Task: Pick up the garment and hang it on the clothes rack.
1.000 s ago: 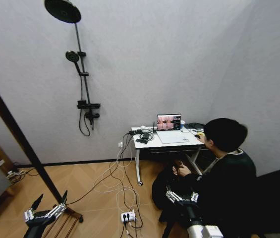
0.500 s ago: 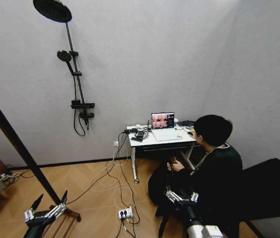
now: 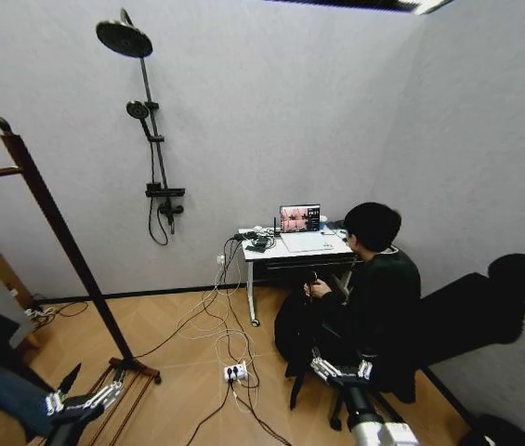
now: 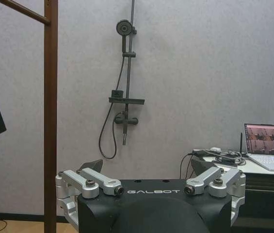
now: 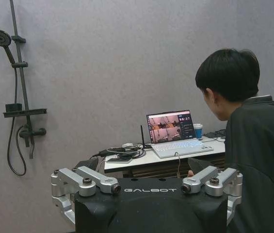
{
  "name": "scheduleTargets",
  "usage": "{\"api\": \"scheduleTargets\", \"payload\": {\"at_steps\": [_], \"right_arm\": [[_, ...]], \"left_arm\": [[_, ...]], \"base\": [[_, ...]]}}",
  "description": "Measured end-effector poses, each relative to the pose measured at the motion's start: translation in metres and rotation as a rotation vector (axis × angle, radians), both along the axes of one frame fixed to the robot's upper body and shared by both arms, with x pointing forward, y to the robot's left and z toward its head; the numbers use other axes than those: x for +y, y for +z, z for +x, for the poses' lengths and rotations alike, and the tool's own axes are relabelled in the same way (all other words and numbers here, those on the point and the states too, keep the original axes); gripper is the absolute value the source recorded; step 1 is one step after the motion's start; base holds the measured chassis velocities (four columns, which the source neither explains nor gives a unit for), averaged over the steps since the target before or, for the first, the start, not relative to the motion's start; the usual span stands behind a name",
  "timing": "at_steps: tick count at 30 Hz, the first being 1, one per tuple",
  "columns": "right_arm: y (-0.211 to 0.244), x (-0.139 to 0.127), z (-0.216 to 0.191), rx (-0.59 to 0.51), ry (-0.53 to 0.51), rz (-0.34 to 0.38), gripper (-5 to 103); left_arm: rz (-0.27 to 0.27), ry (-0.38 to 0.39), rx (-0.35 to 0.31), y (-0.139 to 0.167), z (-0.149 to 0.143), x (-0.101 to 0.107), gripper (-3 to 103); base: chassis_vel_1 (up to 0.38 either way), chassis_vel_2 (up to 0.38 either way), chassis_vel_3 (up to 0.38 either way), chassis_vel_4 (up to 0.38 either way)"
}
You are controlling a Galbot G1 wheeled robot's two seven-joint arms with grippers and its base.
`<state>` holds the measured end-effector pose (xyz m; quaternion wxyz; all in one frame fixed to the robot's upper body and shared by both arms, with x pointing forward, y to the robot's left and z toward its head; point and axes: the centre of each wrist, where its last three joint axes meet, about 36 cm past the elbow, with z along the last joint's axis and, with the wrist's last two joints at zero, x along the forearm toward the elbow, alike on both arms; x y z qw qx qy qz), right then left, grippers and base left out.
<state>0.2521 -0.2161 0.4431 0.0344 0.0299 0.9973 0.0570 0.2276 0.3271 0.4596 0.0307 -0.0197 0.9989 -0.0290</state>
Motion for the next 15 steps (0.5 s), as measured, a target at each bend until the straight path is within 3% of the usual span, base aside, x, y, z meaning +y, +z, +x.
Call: {"api": "scheduleTargets", "payload": {"at_steps": [15], "right_arm": [[0.0001,0.0000,0.0002,-0.001,0.000,0.000,100]], "left_arm": [[0.000,-0.001,0.000,0.0000,0.0001,0.0000,100]], "base": [[-0.004,0.051,0.055,0.015]]}}
